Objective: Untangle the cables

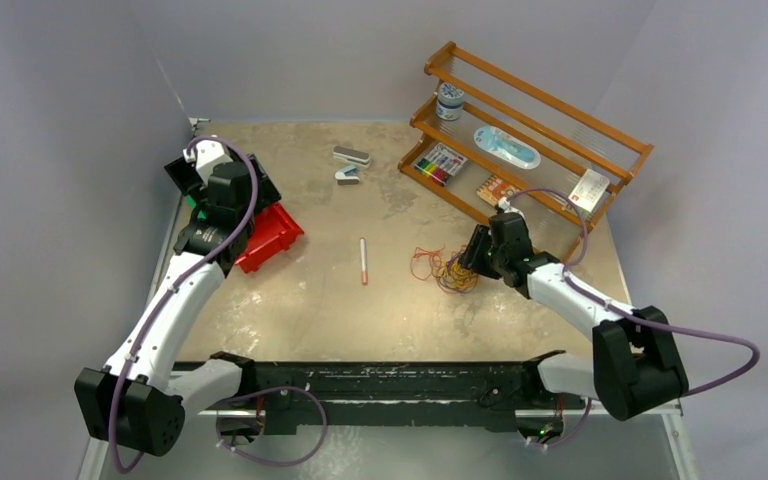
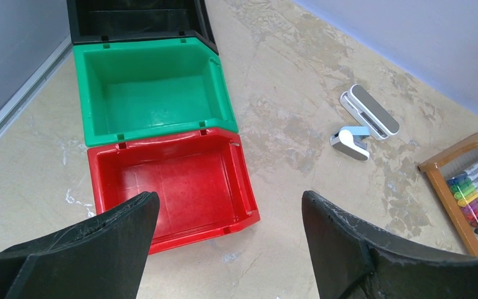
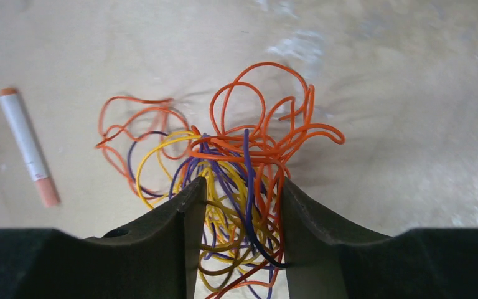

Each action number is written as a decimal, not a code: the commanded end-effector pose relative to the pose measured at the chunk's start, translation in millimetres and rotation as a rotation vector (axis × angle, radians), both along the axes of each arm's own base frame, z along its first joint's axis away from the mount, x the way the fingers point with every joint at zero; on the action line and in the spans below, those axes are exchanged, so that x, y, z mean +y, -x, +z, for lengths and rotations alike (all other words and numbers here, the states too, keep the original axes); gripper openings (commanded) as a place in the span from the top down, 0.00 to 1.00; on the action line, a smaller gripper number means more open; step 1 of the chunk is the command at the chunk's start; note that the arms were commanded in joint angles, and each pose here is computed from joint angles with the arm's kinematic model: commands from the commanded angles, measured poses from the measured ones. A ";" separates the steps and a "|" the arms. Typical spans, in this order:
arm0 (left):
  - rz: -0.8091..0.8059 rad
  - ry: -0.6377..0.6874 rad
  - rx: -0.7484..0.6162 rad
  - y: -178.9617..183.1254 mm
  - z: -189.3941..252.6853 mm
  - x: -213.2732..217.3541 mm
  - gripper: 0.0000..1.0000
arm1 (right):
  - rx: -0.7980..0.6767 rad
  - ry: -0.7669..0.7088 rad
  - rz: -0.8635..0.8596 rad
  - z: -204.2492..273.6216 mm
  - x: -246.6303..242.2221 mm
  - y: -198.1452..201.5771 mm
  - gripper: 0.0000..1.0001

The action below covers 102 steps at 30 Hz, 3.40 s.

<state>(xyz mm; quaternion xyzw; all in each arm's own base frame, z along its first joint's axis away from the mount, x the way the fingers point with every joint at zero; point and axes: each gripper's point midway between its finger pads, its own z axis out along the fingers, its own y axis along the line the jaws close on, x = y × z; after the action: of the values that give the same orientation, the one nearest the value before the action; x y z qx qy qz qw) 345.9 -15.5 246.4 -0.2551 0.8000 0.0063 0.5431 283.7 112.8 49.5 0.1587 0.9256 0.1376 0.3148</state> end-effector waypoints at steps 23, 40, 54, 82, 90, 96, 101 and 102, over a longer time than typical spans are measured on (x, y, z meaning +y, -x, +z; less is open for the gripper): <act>-0.363 0.092 0.091 -15.2 -41.7 -67.1 0.16 | -0.316 0.106 0.364 67.3 107.0 -80.7 0.24; 0.155 0.111 0.105 -41.5 -54.1 10.2 0.18 | -0.480 0.130 0.245 113.8 71.1 -64.2 0.18; 0.518 0.136 0.132 -41.4 -64.9 150.6 0.21 | -0.482 0.090 0.293 104.7 82.4 -63.0 0.18; 0.396 -0.028 0.559 -67.5 -146.7 178.6 0.72 | -0.524 0.096 0.324 111.8 82.7 -60.2 0.18; 0.330 -0.052 0.586 -75.8 -148.3 177.6 0.82 | -0.532 0.091 0.322 114.9 82.2 -59.4 0.18; 0.215 -0.063 0.529 -95.6 -134.6 170.3 0.84 | -0.532 0.092 0.332 114.5 83.3 -59.1 0.18; 0.097 -0.071 0.532 -108.3 -136.8 161.1 0.87 | -0.531 0.089 0.341 114.5 84.2 -57.9 0.18; 0.062 -0.072 0.535 -111.0 -137.9 157.7 0.87 | -0.531 0.089 0.343 114.7 84.6 -57.9 0.18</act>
<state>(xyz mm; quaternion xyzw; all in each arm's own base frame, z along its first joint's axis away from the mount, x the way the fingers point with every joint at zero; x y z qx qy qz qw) 425.5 147.1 87.2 -0.3083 0.8968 0.1531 0.2780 338.0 192.9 141.8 -0.0476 0.8506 0.1682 0.4959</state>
